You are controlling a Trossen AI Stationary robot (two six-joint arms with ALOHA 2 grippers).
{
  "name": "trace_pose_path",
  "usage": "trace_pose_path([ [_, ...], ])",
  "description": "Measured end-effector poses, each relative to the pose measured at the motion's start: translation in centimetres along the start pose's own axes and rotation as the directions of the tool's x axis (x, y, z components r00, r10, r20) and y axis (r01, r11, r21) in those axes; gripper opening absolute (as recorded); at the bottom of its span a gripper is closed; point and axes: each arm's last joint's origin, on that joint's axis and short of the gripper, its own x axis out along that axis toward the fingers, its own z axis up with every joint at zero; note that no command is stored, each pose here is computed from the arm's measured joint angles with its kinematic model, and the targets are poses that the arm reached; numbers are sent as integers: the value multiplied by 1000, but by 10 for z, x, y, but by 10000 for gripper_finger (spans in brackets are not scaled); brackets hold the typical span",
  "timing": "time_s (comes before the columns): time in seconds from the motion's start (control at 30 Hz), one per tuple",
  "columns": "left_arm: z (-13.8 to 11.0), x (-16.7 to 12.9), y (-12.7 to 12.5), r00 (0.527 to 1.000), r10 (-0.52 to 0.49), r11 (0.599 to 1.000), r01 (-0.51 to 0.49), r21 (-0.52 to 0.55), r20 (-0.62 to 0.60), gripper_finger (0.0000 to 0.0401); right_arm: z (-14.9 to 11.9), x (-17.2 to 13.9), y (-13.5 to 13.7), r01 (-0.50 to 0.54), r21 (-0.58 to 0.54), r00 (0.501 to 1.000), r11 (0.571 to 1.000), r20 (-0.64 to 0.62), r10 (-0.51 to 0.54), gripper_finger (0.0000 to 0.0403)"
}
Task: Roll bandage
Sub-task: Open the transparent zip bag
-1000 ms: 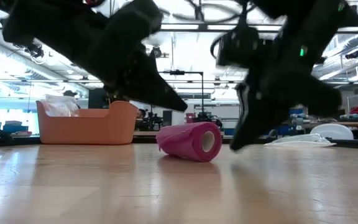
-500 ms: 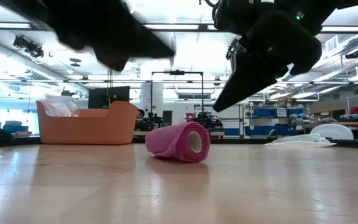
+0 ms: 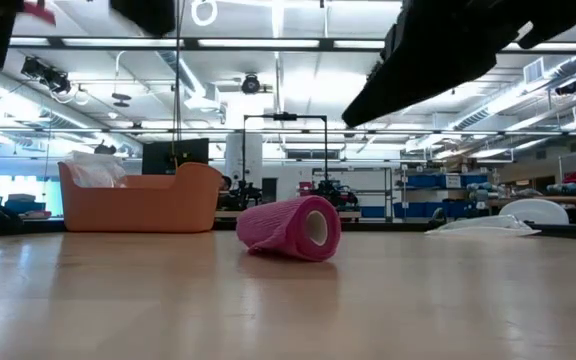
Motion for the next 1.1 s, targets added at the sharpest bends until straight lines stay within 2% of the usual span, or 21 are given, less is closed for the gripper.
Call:
trace_pose_path([
  [0.1,-12,-21,7,992,103,995,-103,-1,-67,7,-1,-5,-2,4,-14,1000,1000,-27,-4,2],
  [0.23,-12,-36,14,974,206,978,-208,-14,-90,7,-1,-13,-6,-29,-12,997,1000,-75,28,1],
  [0.43,-3,-56,18,971,224,975,-222,27,-86,7,3,-23,-21,-60,23,996,998,-66,62,1],
  [0.53,1,-67,20,970,225,974,-223,30,-87,7,0,-22,-26,-128,83,992,988,32,125,1],
  [0.63,4,-78,23,970,226,974,-224,32,-88,7,-9,-16,-27,-252,130,959,959,165,230,1],
  [0.7,4,-83,24,969,230,973,-228,42,-91,7,-18,-12,-27,-292,153,943,944,212,257,0],
  [0.83,6,-86,25,968,237,971,-235,42,-86,7,-33,-11,-30,-255,187,956,949,197,218,3],
  [1.0,2,-94,27,964,238,971,-238,11,-116,7,-29,-25,-33,-220,237,965,946,199,174,16],
  [1.1,0,-98,28,962,240,970,-241,6,-130,7,-29,-34,-39,-186,256,976,949,157,149,29],
])
